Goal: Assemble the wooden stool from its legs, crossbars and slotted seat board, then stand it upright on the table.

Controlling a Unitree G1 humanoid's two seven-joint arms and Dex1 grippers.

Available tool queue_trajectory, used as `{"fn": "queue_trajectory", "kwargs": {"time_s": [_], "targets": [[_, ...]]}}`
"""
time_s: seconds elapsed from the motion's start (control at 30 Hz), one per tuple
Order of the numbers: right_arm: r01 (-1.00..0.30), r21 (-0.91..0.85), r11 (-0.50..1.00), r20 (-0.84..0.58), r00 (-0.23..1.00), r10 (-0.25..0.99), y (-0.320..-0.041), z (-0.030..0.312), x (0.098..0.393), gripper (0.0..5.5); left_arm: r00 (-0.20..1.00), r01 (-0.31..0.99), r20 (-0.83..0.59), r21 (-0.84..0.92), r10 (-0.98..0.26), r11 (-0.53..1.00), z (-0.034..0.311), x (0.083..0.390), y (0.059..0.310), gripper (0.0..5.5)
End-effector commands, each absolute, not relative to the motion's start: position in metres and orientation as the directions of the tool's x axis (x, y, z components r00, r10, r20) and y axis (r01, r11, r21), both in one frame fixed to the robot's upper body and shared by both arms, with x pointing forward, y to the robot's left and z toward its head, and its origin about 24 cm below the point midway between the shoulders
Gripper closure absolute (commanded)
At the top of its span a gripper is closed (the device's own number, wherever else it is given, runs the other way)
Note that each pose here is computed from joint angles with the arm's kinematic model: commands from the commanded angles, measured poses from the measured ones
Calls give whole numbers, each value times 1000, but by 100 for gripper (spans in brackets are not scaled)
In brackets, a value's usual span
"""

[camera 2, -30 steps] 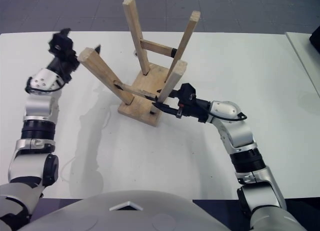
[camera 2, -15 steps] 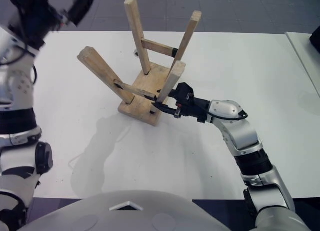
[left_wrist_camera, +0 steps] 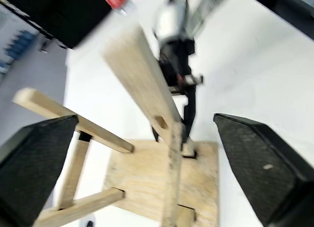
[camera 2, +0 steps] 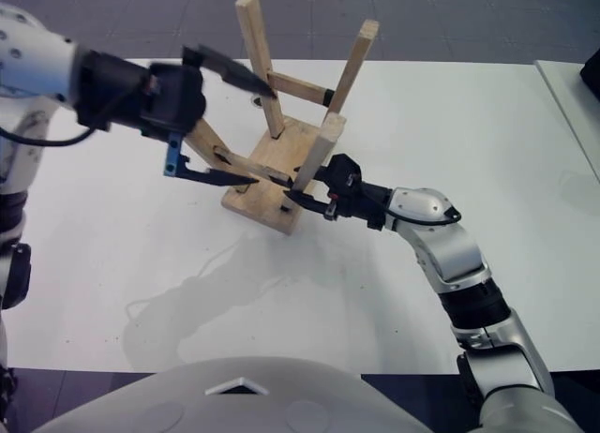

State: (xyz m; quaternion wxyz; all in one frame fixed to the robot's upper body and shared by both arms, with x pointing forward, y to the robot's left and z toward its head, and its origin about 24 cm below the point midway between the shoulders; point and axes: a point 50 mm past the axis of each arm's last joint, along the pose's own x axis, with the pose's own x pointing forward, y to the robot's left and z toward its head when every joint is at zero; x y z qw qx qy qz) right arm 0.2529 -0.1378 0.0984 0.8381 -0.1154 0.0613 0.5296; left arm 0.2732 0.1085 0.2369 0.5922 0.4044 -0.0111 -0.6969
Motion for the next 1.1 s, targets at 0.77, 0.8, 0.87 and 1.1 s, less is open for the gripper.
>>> {"fn": "queue_trajectory", "kwargs": {"time_s": [0.77,0.8,0.87,1.1], "targets": [[-882,-113,458,-553,439,708,-154,41,240,346,-43,859,-760,304,-648,-413,189,312,87,493],[-881,-113,460,-555,439,706,-155,40,240,346,-45,859,-761,302,-647,-414,190,311,88,499],[-879,-117,462,-559,442,701,-156,40,241,346,-45,859,-764,299,-644,-415,190,310,90,499],[-894,-112,434,-664,393,637,-158,27,247,346,-69,866,-748,283,-660,-412,184,306,86,500]]}}
